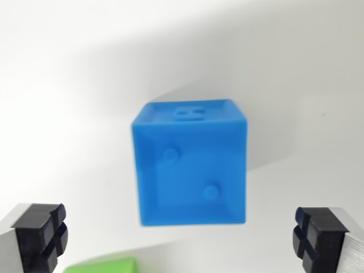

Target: Stack cube

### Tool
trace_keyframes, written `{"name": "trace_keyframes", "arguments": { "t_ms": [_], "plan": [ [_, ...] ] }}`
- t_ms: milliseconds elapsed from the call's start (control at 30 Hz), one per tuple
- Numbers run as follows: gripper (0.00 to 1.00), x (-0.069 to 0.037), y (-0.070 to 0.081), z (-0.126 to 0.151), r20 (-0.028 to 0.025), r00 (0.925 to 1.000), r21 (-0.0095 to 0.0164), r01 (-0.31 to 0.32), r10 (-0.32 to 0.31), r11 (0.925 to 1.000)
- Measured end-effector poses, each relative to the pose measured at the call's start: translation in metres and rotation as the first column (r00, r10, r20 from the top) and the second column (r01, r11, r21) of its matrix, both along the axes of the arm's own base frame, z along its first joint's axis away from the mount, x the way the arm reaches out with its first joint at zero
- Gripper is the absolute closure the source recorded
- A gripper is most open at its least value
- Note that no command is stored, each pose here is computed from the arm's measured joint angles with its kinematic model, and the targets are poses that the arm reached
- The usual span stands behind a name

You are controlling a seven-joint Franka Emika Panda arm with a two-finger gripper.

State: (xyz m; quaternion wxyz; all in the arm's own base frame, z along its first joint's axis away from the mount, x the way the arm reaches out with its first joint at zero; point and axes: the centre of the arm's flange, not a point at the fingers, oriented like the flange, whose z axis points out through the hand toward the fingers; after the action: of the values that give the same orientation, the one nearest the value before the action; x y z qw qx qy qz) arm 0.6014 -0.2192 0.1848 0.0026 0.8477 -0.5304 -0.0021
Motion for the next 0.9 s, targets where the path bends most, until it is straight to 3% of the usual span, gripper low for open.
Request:
{"name": "trace_keyframes", "arguments": {
  "t_ms": [133, 400, 500, 733, 767, 900],
  "plan": [
    [0.00, 0.000, -0.004, -0.014, 0.0005, 1.0000, -0.0019, 0.004, -0.004, 1.0000],
    [0.00, 0.000, -0.001, -0.048, -0.0032, 1.0000, -0.0011, 0.001, -0.001, 1.0000],
    [0.00, 0.000, -0.002, -0.056, -0.0018, 1.0000, -0.0019, 0.001, -0.001, 1.0000],
    [0.00, 0.000, -0.002, -0.070, -0.0021, 1.0000, -0.0012, 0.001, -0.001, 1.0000],
    [1.00, 0.000, -0.002, -0.070, -0.0020, 1.0000, -0.0012, 0.001, -0.001, 1.0000],
    [1.00, 0.000, -0.002, -0.070, -0.0006, 1.0000, -0.0016, 0.001, -0.001, 1.0000]
  ]
}}
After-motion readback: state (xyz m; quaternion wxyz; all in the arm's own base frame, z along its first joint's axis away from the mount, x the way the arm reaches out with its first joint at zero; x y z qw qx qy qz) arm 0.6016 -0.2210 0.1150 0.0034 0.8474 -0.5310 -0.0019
